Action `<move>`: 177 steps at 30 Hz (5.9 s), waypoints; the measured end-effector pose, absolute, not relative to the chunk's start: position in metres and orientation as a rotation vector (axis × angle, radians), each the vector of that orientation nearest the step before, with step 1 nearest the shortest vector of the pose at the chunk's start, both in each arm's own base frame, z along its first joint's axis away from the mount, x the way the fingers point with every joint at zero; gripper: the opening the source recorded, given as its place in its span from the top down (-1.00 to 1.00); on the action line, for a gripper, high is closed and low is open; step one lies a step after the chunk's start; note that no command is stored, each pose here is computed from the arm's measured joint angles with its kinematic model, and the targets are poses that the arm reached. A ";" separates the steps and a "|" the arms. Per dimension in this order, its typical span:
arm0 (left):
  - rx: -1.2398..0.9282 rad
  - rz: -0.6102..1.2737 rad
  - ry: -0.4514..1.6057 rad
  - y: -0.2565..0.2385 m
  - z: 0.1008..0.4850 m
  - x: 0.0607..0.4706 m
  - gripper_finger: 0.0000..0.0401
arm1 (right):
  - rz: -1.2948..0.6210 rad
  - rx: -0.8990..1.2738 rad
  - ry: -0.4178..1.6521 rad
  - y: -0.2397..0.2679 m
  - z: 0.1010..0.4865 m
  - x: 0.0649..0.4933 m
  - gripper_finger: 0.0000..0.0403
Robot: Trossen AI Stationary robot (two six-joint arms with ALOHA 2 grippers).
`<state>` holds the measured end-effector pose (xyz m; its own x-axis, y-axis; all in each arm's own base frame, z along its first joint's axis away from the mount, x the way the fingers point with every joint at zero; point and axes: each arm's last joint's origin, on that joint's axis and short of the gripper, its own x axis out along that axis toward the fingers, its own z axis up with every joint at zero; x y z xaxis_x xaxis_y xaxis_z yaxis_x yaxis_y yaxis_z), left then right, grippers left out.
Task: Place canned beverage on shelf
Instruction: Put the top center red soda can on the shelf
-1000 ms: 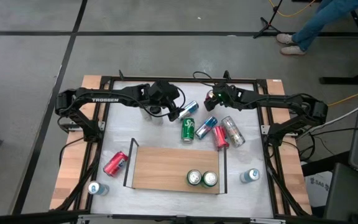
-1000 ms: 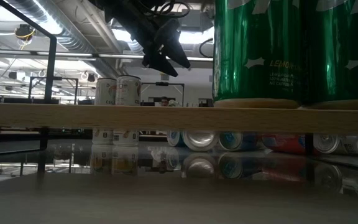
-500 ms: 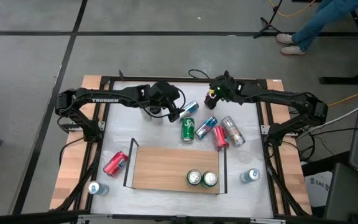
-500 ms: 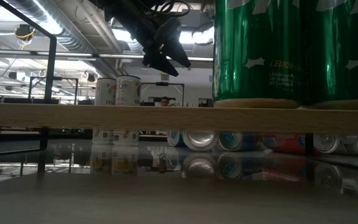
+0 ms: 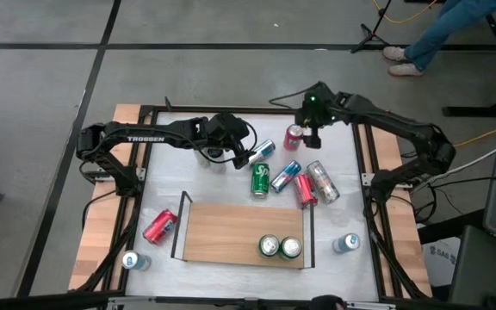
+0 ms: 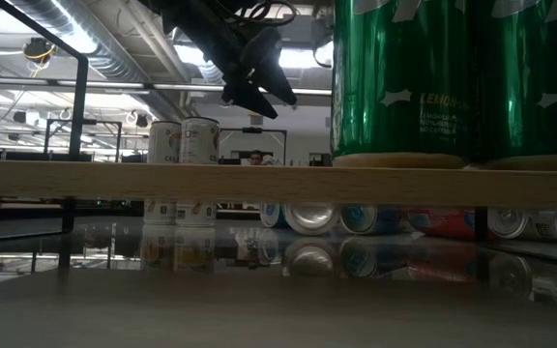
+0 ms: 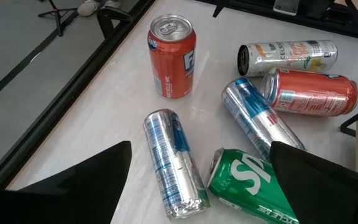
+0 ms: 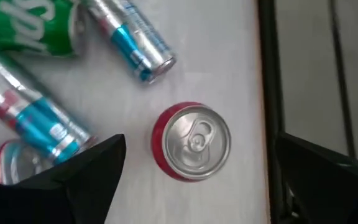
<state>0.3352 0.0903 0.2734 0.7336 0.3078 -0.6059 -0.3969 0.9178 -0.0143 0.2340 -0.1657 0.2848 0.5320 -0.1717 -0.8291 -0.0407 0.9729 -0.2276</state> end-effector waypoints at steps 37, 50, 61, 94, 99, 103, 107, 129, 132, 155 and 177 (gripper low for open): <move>-0.144 0.383 0.639 0.088 0.273 0.336 -0.88 | 0.065 -0.149 1.074 -0.198 0.236 0.245 -0.97; -0.144 0.383 0.639 0.088 0.273 0.336 -0.88 | 0.062 -0.146 1.075 -0.198 0.236 0.245 -0.97; -0.145 0.383 0.639 0.088 0.273 0.336 -0.88 | 0.008 -0.181 1.122 -0.200 0.236 0.244 -0.97; -0.142 0.382 0.640 0.088 0.273 0.336 -0.88 | -0.154 0.009 1.188 -0.179 0.222 0.270 -0.48; -0.142 0.382 0.640 0.088 0.273 0.336 -0.88 | -0.209 0.050 1.180 -0.164 0.222 0.280 -0.44; -0.143 0.382 0.640 0.088 0.273 0.336 -0.88 | -0.280 0.124 1.170 -0.155 0.222 0.286 -0.44; -0.143 0.382 0.639 0.088 0.273 0.336 -0.88 | -0.335 0.203 1.157 -0.152 0.222 0.288 -0.44; -0.142 0.382 0.640 0.088 0.273 0.336 -0.88 | -0.220 0.177 1.046 -0.098 0.272 0.276 -0.43; -0.142 0.382 0.640 0.088 0.273 0.336 -0.88 | -0.181 0.168 1.031 -0.081 0.278 0.276 -0.43; -0.115 0.305 0.629 0.061 0.275 0.343 -0.88 | 0.032 0.117 1.044 0.033 0.304 0.283 -0.44; -0.063 0.163 0.469 0.002 0.272 0.370 -0.88 | 0.055 0.074 1.089 0.090 0.289 0.282 -0.44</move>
